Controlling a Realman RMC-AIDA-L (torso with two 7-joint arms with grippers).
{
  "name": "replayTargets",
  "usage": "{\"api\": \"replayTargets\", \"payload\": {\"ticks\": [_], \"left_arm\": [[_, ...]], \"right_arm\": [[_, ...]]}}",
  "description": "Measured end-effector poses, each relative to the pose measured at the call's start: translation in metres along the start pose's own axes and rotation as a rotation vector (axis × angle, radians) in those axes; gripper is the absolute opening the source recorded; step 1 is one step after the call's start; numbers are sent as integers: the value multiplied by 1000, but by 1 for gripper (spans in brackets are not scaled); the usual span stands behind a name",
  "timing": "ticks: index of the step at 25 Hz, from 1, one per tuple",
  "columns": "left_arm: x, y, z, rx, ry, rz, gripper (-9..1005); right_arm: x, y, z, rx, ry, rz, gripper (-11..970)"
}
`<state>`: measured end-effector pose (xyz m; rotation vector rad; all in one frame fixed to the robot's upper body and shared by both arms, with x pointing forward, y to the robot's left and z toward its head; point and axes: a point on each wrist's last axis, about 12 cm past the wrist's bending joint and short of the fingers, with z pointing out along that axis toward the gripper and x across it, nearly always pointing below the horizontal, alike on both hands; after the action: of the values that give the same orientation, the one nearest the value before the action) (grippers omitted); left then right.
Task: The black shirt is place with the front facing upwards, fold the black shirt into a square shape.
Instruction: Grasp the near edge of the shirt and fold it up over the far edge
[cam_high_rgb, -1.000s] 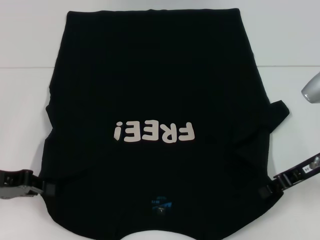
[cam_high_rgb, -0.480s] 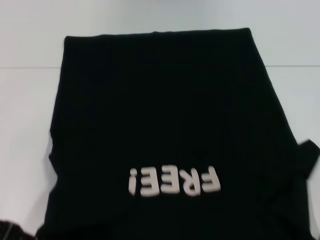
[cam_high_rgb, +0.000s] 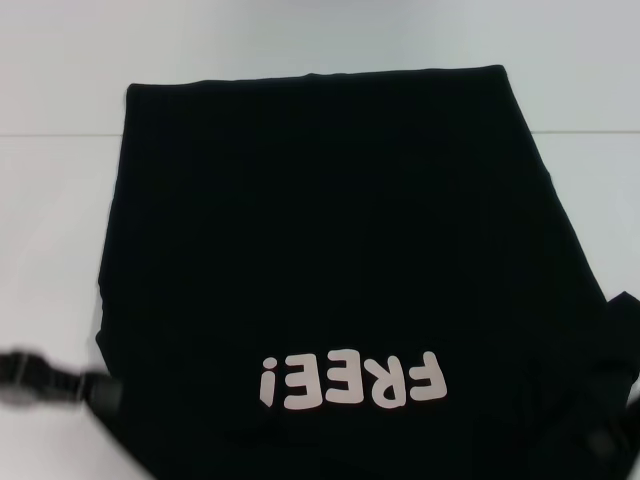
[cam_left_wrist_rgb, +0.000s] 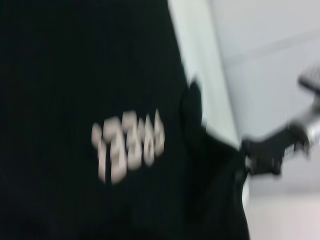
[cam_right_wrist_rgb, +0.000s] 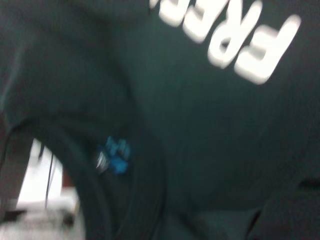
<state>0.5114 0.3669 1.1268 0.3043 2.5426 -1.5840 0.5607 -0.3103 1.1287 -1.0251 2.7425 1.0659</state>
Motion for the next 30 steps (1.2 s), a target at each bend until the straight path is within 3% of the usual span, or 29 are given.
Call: {"api": "replayTargets", "payload": {"ticks": [7, 9, 11, 13, 22, 30], "left_arm": [[-46, 1, -17, -56, -376, -24, 22], [-51, 3, -19, -71, -430, -29, 23], [-64, 13, -16, -118, -568, -53, 24], [-67, 17, -12, -138, -599, -64, 24], [-78, 38, 12, -280, -703, -89, 27], [-90, 47, 34, -390, -751, -63, 29]], "right_arm": [[-22, -27, -40, 115, -500, 176, 54], [-26, -31, -42, 138, -551, 187, 54], [-34, -35, -40, 172, -631, 191, 54], [-42, -39, -36, 210, -683, 183, 55], [-83, -45, -8, 398, -730, 136, 54], [-95, -47, 9, 497, -739, 125, 55]]}}
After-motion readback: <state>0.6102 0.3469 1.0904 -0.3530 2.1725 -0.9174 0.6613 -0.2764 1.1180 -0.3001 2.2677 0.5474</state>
